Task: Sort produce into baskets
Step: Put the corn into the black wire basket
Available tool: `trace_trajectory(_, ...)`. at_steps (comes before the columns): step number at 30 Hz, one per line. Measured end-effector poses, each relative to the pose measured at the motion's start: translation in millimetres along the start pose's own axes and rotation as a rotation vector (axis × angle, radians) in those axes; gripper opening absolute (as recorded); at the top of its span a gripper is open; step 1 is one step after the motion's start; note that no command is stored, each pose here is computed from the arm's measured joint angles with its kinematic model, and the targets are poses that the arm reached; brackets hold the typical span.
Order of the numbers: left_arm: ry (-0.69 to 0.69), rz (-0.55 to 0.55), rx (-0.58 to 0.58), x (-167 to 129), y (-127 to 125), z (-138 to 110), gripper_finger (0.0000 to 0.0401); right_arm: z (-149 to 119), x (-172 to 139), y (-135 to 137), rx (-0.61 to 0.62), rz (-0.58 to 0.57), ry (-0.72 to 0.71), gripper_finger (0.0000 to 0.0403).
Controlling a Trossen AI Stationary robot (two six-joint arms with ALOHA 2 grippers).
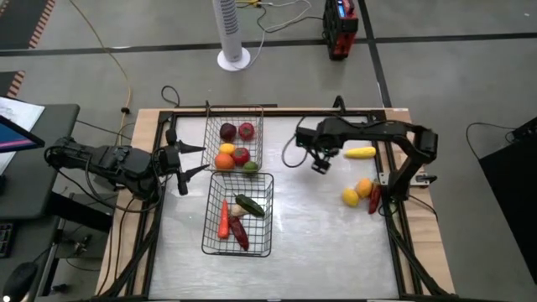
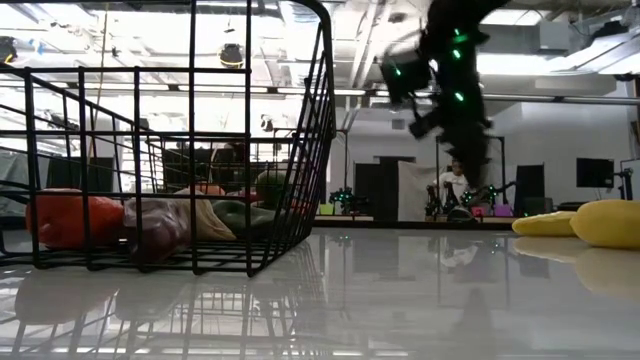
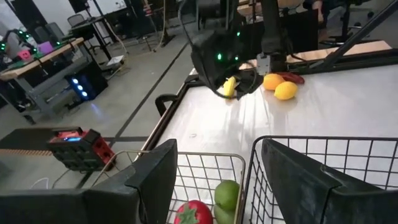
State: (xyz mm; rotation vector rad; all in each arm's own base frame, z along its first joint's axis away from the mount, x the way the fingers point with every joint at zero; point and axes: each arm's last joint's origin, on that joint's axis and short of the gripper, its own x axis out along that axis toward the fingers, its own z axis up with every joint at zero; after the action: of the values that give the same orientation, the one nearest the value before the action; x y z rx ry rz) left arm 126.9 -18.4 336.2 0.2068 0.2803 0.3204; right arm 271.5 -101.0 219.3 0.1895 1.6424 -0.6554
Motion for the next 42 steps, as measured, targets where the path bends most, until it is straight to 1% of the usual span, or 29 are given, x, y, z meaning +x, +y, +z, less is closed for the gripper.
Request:
trace_trajectory(5, 0.0, 0.0, -0.004, 0.0, 0.0, 0.1, 0.0223, -20.7, 35.6, -12.7, 0.016, -0.031, 0.191, 0.0378)
trace_trajectory(10, 0.0, 0.0, 0.002, 0.0, 0.0, 0.0, 0.0223, -35.0, 56.1, -28.7, 0.009, -0.054, 0.316, 0.036)
trace_trajectory(14, -0.001, 0.001, 0.007, 0.0, 0.0, 0.0, 0.0223, -39.5, 66.6, -39.7, -0.012, -0.107, 0.341, 0.0328)
trace_trajectory(20, -0.001, 0.001, 0.009, 0.0, 0.0, 0.1, 0.0223, -39.1, 79.2, -47.9, -0.054, -0.154, 0.307, 0.0284)
trace_trajectory(26, 0.0, 0.001, 0.01, 0.0, 0.0, 0.1, 0.0223, -39.7, 83.2, -47.2, -0.116, -0.152, 0.3, 0.0254)
trace_trajectory(31, 0.0, 0.002, 0.013, 0.0, 0.0, 0.0, 0.0223, -44.8, 92.4, -42.3, -0.152, -0.08, 0.303, 0.0201)
trace_trajectory(37, 0.0, 0.003, 0.014, -0.1, 0.1, 0.0, 0.0223, -45.1, 94.6, -41.9, -0.177, -0.102, 0.308, 0.0123)
trace_trajectory(42, -0.001, 0.003, 0.027, 0.0, 0.0, 0.1, 0.0223, -43.2, 91.2, -42.3, -0.182, -0.063, 0.313, 0.0058)
